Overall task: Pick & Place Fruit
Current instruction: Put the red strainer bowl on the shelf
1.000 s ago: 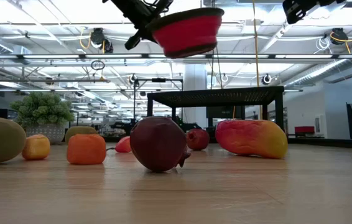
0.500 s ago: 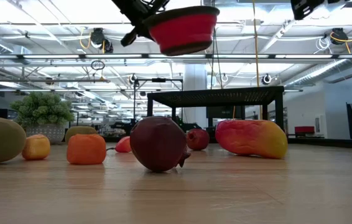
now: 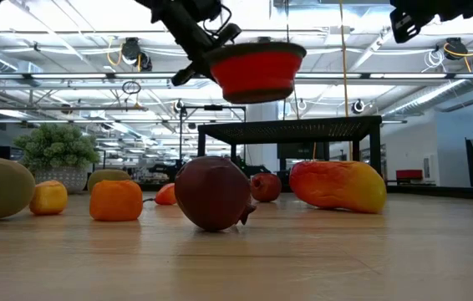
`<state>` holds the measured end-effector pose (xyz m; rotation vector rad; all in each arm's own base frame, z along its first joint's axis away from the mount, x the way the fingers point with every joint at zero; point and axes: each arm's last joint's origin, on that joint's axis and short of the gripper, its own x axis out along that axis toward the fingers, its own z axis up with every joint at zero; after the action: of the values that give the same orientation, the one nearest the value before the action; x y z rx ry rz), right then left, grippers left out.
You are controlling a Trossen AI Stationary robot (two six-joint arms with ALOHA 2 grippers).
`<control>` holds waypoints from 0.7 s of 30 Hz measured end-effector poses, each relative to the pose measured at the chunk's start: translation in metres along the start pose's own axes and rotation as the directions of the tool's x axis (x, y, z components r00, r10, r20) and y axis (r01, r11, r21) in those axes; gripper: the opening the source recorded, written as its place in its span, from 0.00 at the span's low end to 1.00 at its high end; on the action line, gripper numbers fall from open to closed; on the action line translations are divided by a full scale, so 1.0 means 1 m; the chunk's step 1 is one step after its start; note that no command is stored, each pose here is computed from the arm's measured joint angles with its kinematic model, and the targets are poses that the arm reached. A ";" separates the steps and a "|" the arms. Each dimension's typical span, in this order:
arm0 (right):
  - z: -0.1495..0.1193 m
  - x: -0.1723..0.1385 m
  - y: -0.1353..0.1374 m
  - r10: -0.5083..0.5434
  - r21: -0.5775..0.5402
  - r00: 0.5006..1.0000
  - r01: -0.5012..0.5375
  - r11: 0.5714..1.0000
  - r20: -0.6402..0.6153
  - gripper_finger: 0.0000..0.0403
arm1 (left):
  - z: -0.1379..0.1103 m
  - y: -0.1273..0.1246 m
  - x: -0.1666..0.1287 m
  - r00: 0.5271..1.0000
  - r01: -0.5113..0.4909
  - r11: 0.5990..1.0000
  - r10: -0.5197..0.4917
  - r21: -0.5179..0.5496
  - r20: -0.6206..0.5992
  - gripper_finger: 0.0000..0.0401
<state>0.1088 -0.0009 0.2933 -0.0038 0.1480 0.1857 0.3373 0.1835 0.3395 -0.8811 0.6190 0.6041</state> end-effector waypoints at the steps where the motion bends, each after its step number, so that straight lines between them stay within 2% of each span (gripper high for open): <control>1: 0.000 0.000 0.000 0.000 -0.001 1.000 0.000 1.000 0.003 0.00 | 0.002 0.001 0.001 1.000 -0.005 1.000 0.005 -0.004 0.003 0.00; 6: 0.000 0.000 0.000 -0.002 -0.013 1.000 0.002 1.000 0.012 0.00 | 0.018 -0.006 -0.001 0.999 -0.016 1.000 0.016 -0.001 0.043 0.00; 14: 0.000 0.000 0.000 -0.002 -0.008 1.000 0.002 1.000 0.008 0.00 | 0.030 -0.015 0.025 0.990 -0.109 0.992 0.114 0.065 -0.084 0.00; 21: 0.000 0.000 0.000 -0.002 -0.009 1.000 0.002 1.000 0.006 0.00 | 0.034 -0.016 0.026 0.988 -0.129 0.987 0.136 0.097 -0.075 0.00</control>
<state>0.1092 -0.0009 0.2931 -0.0119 0.1412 0.1848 0.3738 0.2098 0.3462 -0.7855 0.7777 0.6565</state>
